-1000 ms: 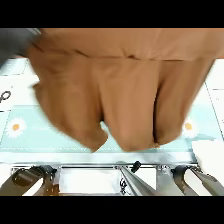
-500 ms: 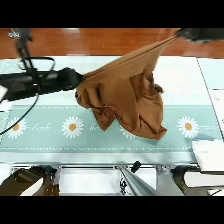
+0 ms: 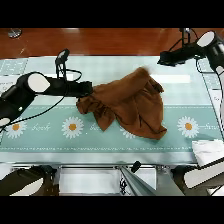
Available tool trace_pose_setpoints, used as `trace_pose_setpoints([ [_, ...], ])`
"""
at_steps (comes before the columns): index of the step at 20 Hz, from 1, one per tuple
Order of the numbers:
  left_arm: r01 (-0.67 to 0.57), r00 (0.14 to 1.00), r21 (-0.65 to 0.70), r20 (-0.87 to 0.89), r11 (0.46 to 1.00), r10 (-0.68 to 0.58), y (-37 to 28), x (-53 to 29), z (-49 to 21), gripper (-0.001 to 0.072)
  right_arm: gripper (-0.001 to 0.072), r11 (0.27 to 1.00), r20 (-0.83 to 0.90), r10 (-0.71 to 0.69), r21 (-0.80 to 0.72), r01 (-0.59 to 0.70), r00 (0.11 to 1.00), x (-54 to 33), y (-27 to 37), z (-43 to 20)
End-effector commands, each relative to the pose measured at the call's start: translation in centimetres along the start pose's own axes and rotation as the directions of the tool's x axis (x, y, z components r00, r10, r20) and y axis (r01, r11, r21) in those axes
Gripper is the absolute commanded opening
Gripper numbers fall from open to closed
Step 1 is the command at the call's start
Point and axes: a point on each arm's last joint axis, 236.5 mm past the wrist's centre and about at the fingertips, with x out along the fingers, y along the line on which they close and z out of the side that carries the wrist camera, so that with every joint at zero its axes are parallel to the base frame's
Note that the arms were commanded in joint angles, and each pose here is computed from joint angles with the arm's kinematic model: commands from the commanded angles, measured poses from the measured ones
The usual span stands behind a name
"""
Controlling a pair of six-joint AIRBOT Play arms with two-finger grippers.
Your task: Fold the shirts.
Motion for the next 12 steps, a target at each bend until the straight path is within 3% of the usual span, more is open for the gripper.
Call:
trace_pose_setpoints([
  [1, -0.008, 1.000, -0.013, 0.007, 1.000, 0.008, 0.7, 1.4, 0.4, 0.0022, 0.0429, 1.000, -0.158, -0.025, -0.020, 0.022, 0.987, -2.6, -0.2, -3.8],
  [4, -0.006, 1.000, -0.012, 0.025, 1.000, 0.007, 0.6, 1.4, 0.8, 0.0022, 0.0431, 0.984, -0.256, -0.179, -0.036, 0.175, 0.950, -6.4, -4.1, -7.2],
  [8, -0.008, 1.000, 0.015, 0.024, 1.000, 0.007, 0.7, 1.4, 0.8, 0.0022, 0.0505, 0.991, -0.411, -0.008, 0.119, 0.062, 0.912, -7.0, -3.3, -18.9],
  [11, -0.008, 1.000, 0.015, 0.023, 1.000, 0.008, 0.7, 1.4, 0.8, 0.0022, 0.0591, 0.964, -0.344, 0.184, 0.244, -0.101, 0.921, -7.1, 0.6, -24.9],
  [12, -0.008, 1.000, 0.015, 0.023, 1.000, 0.008, 0.7, 1.5, 0.8, 0.0023, 0.0598, 0.968, -0.338, 0.173, 0.234, -0.095, 0.925, -6.9, 0.6, -26.9],
])
